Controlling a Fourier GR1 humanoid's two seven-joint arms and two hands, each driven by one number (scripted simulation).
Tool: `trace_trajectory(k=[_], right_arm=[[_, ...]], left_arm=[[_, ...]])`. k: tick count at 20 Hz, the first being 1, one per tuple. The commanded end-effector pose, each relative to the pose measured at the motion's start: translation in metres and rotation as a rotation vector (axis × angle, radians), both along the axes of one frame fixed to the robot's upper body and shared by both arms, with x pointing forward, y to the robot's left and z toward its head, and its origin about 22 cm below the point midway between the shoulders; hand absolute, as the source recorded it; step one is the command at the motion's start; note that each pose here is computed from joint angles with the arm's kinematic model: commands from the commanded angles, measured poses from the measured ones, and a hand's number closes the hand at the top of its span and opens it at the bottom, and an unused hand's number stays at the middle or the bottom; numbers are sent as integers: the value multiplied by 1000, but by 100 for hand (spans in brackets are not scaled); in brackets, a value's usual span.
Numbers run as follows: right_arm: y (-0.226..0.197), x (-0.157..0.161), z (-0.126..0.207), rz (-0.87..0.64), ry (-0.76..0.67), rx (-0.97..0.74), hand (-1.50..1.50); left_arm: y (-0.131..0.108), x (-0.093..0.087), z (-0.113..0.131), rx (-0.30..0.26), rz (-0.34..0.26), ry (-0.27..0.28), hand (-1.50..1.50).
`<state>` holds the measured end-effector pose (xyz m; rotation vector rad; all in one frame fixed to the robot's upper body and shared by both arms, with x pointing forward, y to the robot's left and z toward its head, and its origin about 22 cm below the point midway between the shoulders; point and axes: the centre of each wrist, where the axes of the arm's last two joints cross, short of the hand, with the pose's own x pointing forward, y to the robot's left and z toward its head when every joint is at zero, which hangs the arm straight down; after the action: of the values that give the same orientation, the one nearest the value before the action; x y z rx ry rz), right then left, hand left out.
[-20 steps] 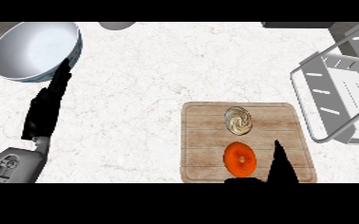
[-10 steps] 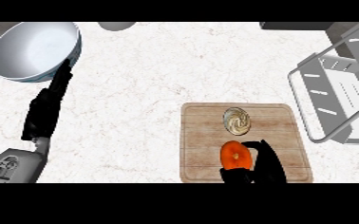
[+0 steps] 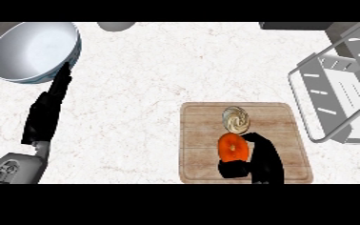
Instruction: Pick the squash from the cutting board and place it in the tiered basket
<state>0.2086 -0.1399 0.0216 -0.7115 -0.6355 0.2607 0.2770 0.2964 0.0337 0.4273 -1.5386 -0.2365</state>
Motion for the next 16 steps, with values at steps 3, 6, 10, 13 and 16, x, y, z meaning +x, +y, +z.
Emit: trace_trajectory(k=[3,6,10,13,16], right_arm=[[8,0,23,-224,13,65,150],[2,-10,56,266,-181,27,150],[5,-36,73,693,-410,63,150],[-29,-38,121,615,-627,88,150],[-57,-50,148,540,-775,5,150]], left_arm=[[15,-3,-1,11,42,-4,0],[11,4,2,0,12,8,0],[7,4,5,-3,8,3,0],[0,-1,0,-3,16,3,0],[-2,10,0,-11,32,9,0]])
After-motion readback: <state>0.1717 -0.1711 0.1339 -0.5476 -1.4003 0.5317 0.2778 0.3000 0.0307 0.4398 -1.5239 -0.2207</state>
